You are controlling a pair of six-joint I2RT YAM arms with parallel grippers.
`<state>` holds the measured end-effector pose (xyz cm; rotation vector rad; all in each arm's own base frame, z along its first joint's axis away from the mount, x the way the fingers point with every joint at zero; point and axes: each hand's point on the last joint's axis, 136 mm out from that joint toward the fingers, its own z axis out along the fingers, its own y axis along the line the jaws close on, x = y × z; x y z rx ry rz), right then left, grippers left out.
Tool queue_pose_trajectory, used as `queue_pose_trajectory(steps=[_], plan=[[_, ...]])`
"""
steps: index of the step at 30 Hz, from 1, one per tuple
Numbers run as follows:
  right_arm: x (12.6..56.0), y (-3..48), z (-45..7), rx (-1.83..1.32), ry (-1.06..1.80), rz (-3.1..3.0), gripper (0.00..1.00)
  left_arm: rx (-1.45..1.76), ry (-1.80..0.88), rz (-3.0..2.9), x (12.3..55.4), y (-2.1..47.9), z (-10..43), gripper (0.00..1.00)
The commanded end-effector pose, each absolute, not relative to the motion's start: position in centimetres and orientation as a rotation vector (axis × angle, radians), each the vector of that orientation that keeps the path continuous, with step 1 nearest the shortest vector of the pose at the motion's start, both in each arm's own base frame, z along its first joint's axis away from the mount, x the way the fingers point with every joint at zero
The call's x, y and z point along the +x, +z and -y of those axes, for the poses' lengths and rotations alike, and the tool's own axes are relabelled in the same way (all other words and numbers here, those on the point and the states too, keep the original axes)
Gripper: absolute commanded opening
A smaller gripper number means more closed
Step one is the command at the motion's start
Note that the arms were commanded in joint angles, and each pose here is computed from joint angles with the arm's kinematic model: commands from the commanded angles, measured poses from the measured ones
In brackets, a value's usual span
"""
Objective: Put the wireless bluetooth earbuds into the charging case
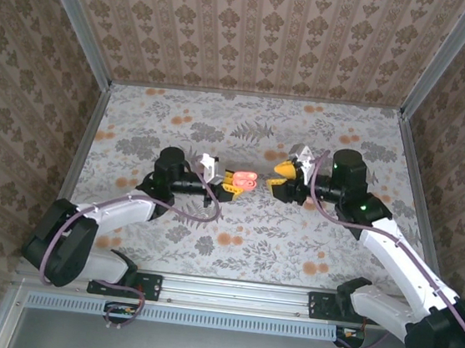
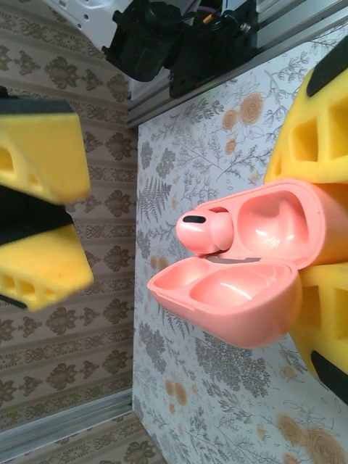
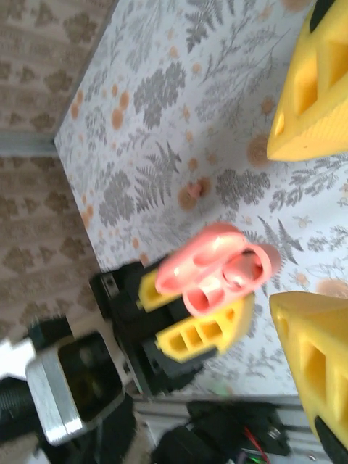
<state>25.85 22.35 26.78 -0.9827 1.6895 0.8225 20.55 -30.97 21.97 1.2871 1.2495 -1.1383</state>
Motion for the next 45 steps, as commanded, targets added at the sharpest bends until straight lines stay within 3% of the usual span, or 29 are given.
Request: queue_pose_trajectory(steps=[1,3,14,45], plan=[[23.1,27.9,-22.9,-1.251,0.782,-1.505,0.42,1.347,-1.103,-1.187,19.9,23.1,31.0,0.19],[22.5,27.4,-23.0,-1.335,0.74,-1.475,0.34,1.369,-1.083,-1.183,19.6,23.0,30.9,0.19],[23.2,26.6,-25.5,-1.445,0.617,-1.379,0.25,1.401,-1.048,-1.164,19.1,23.5,30.8,0.19],[24.1,24.2,-27.2,-1.48,0.615,-1.405,0.14,1.39,-1.034,-1.134,18.9,24.8,30.9,0.19]])
